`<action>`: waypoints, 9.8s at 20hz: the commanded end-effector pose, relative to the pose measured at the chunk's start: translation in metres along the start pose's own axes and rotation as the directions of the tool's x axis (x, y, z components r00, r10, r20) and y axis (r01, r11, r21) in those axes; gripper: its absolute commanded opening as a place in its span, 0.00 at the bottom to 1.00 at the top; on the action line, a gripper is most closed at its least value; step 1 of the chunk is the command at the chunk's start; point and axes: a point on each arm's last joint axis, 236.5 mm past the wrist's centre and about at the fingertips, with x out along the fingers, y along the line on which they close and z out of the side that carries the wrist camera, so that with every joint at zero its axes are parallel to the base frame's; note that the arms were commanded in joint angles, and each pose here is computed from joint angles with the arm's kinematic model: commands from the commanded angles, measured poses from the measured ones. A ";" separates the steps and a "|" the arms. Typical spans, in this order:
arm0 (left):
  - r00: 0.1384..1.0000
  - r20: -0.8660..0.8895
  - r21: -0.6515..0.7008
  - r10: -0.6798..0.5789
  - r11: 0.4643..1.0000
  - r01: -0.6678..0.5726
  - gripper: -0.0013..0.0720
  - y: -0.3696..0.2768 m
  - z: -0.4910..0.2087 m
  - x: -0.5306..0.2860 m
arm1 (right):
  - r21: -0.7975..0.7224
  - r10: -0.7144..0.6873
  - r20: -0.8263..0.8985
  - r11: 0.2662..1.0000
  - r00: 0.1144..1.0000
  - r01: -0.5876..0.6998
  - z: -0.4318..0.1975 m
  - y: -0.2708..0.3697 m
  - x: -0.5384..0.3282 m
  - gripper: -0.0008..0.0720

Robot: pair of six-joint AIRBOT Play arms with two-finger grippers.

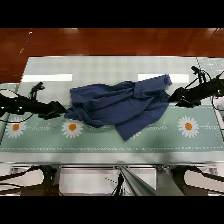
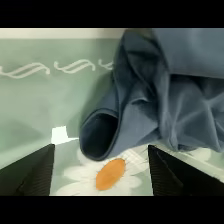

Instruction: Fold the shirts.

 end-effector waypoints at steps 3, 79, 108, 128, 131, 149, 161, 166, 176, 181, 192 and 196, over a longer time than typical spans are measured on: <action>0.994 -0.048 -0.019 -0.095 0.995 0.094 0.20 -0.015 0.002 0.047 | 0.021 0.047 -0.002 0.999 0.999 -0.047 -0.003 0.007 0.004 0.82; 0.915 0.371 -0.029 0.161 0.986 -0.162 0.04 -0.022 0.148 -0.057 | -0.141 -0.249 0.281 0.945 0.927 0.297 0.199 0.044 -0.021 0.05; 0.999 -0.039 -0.287 -0.037 0.958 0.024 0.86 0.018 -0.073 0.001 | -0.028 -0.093 0.018 0.995 0.996 0.093 0.096 -0.031 -0.095 0.60; 0.991 -0.107 -0.253 -0.074 0.966 0.045 0.04 -0.014 -0.076 0.045 | 0.211 0.110 -0.094 0.974 0.989 -0.088 -0.025 -0.076 0.013 0.74; 0.991 -0.107 -0.252 -0.074 0.967 0.045 0.04 -0.014 -0.076 0.045 | 0.183 0.107 -0.117 0.980 0.987 -0.085 -0.038 -0.064 0.043 0.74; 0.764 0.617 0.398 -0.188 0.912 -0.097 0.04 -0.207 0.057 -0.211 | -0.445 0.310 0.574 0.895 0.758 -0.028 0.059 0.144 -0.183 0.05; -0.030 0.851 0.381 -0.524 0.657 -0.651 0.04 -0.421 -0.185 -0.522 | -0.182 0.285 0.942 0.878 -0.178 0.443 -0.136 0.254 -0.559 0.05; 0.139 0.972 0.233 -0.188 0.744 -0.627 0.04 -0.346 -0.170 -0.485 | -0.053 0.100 0.993 0.870 -0.070 0.490 -0.148 0.215 -0.537 0.05; 0.740 0.628 0.228 0.239 0.853 -0.469 0.04 -0.194 -0.056 -0.308 | -0.100 -0.251 0.670 0.902 0.698 0.421 -0.011 0.100 -0.344 0.05; 0.818 0.502 0.186 0.281 0.889 -0.419 0.04 -0.132 0.042 -0.243 | -0.095 -0.217 0.464 0.952 0.859 0.292 0.101 0.053 -0.235 0.05; 0.775 0.617 0.059 0.140 0.973 -0.223 0.04 -0.075 0.224 -0.120 | -0.119 -0.152 0.577 0.956 0.802 0.267 0.254 0.036 -0.100 0.05; 0.735 0.666 0.139 0.124 0.948 -0.286 0.04 -0.088 0.248 -0.090 | -0.100 -0.168 0.547 0.960 0.820 0.263 0.266 0.015 -0.063 0.05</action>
